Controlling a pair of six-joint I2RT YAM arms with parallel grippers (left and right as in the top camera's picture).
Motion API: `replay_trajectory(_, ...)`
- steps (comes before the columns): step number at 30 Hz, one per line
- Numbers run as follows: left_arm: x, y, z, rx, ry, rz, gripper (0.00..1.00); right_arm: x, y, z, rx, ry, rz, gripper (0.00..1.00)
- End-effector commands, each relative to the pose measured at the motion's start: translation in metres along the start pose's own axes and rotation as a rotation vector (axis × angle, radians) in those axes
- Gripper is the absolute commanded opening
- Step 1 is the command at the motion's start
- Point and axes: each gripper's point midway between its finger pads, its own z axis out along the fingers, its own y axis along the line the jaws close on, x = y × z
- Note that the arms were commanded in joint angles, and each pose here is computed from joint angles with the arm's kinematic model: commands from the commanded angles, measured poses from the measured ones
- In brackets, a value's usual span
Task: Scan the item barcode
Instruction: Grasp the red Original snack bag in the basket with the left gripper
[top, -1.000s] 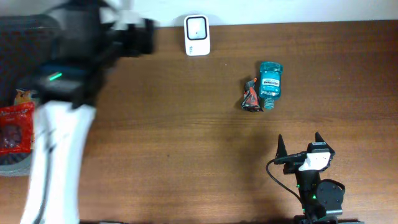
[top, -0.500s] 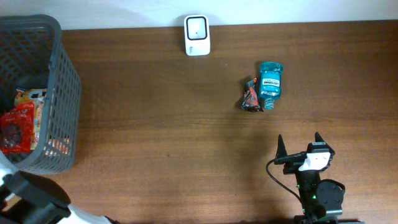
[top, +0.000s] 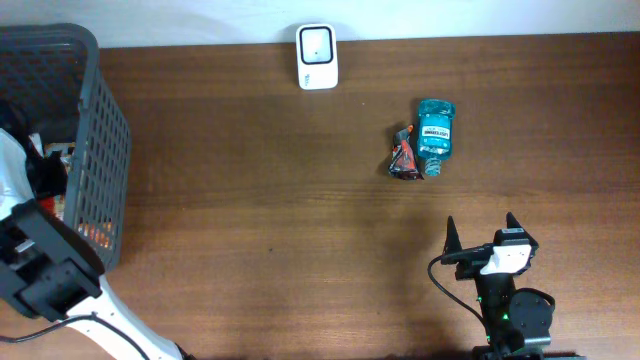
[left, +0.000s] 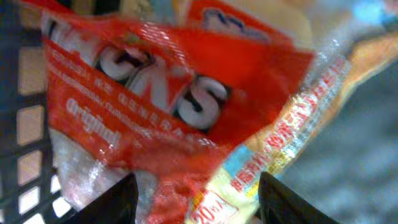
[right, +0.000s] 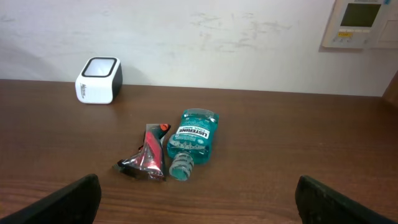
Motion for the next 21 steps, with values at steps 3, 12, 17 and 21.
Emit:
replay_trajectory(3,-0.018,0.038,-0.001,-0.232,-0.057,-0.068,0.63,0.004,0.001,0.0,-0.001,0.005,0.004,0.99)
replay_trajectory(12,-0.011,0.012,0.045,-0.063,0.002,-0.065,0.73,0.004,0.001,0.0,-0.001,0.005,0.004,0.99)
replay_trajectory(17,-0.008,0.01,0.053,-0.061,0.021,-0.059,0.38,0.004,0.001,0.0,-0.001,0.005,0.004,0.99)
replay_trajectory(21,-0.017,0.018,0.02,-0.069,-0.031,-0.098,0.14,0.004,0.001,0.0,-0.001,0.005,0.004,0.99)
